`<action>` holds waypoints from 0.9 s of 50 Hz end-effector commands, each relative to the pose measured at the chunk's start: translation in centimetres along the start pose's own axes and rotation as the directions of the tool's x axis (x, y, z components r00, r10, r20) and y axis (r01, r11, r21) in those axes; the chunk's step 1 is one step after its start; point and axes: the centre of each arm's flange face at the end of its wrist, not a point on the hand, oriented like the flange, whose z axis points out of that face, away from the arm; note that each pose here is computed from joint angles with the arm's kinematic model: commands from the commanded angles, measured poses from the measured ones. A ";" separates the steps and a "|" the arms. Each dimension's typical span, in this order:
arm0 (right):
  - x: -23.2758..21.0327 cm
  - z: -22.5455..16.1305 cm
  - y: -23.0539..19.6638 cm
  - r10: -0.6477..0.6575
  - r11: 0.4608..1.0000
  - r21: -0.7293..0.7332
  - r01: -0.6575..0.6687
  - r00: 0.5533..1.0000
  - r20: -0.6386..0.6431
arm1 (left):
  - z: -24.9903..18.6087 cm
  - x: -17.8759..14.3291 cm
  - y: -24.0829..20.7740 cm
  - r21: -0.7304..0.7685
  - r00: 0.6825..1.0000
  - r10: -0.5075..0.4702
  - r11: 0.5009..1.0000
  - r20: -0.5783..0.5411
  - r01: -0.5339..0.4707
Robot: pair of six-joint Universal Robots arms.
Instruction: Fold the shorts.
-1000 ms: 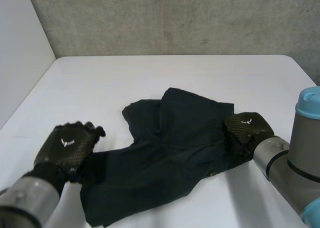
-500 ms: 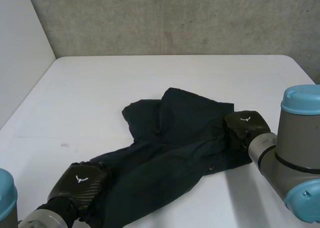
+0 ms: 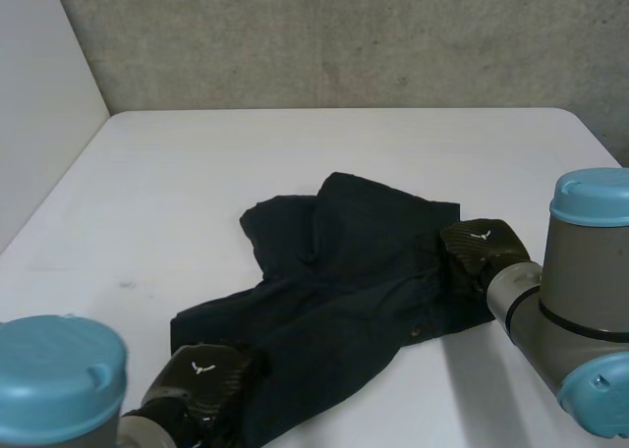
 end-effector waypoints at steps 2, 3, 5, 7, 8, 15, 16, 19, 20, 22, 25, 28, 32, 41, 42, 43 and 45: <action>0.0 0.0 0.1 0.007 1.000 -0.002 -0.007 1.000 0.000 | 3.0 -0.5 0.8 -0.038 0.992 0.006 0.999 0.127 -0.002; 0.1 0.0 0.0 0.008 1.000 -0.001 -0.008 1.000 -0.002 | 3.2 -0.5 0.7 -0.026 0.990 0.006 1.000 0.140 -0.003; 0.1 -0.1 0.1 0.007 1.000 -0.005 -0.007 1.000 -0.005 | 3.1 -0.4 0.3 0.008 0.987 0.007 1.000 0.160 -0.009; 0.2 -0.3 0.0 -0.001 1.000 -0.004 0.001 1.000 -0.007 | 2.7 -0.2 -0.6 0.068 0.984 0.001 0.998 0.180 -0.013; 0.2 -0.4 -0.3 -0.010 1.000 0.003 0.010 1.000 -0.004 | 2.3 -0.2 -1.2 0.095 0.983 -0.002 0.995 0.183 -0.016; 1.0 -4.0 -3.3 -0.162 0.984 0.071 0.164 0.986 -0.028 | -3.0 -0.9 -7.4 0.375 0.986 -0.058 0.927 0.158 -0.005; 1.4 -5.3 -4.5 -0.214 0.970 0.105 0.218 0.976 -0.052 | -3.8 -1.0 -8.1 0.405 0.986 -0.052 0.914 0.161 -0.018; 1.8 -7.4 -6.2 -0.281 0.942 0.165 0.293 0.955 -0.093 | -6.5 -2.1 -10.8 0.503 0.978 -0.021 0.860 0.208 -0.089; 2.1 -8.8 -7.4 -0.312 0.920 0.208 0.333 0.941 -0.128 | -7.1 -2.4 -11.4 0.522 0.974 -0.013 0.846 0.225 -0.109; 2.5 -10.2 -8.4 -0.338 0.898 0.239 0.370 0.926 -0.166 | -8.2 -3.4 -12.9 0.555 0.960 0.015 0.813 0.280 -0.175; 2.9 -12.5 -9.5 -0.388 0.866 0.252 0.432 0.899 -0.204 | -8.6 -4.5 -13.7 0.553 0.942 0.055 0.798 0.330 -0.240; 2.9 -13.5 -9.2 -0.430 0.861 0.212 0.462 0.884 -0.184 | -8.1 -5.1 -13.4 0.510 0.936 0.090 0.819 0.339 -0.263; 2.6 -13.7 -8.1 -0.454 0.868 0.158 0.470 0.881 -0.131 | -7.0 -6.0 -11.4 0.381 0.941 0.134 0.889 0.311 -0.253; 0.7 -9.2 -3.5 -0.476 0.878 -0.018 0.478 0.878 0.052 | 0.3 -6.6 -7.1 0.081 0.973 0.153 0.982 0.173 -0.169; 0.4 -8.8 -3.2 -0.479 0.876 -0.027 0.481 0.875 0.069 | 1.0 -6.6 -7.1 0.077 0.974 0.147 0.984 0.170 -0.162; -0.4 -7.9 -2.5 -0.482 0.871 -0.043 0.489 0.870 0.105 | 1.6 -6.6 -7.1 0.077 0.975 0.142 0.985 0.168 -0.157; -1.1 -6.9 -2.0 -0.490 0.865 -0.048 0.499 0.863 0.127 | 3.8 -7.0 -7.4 0.078 0.977 0.125 0.987 0.171 -0.140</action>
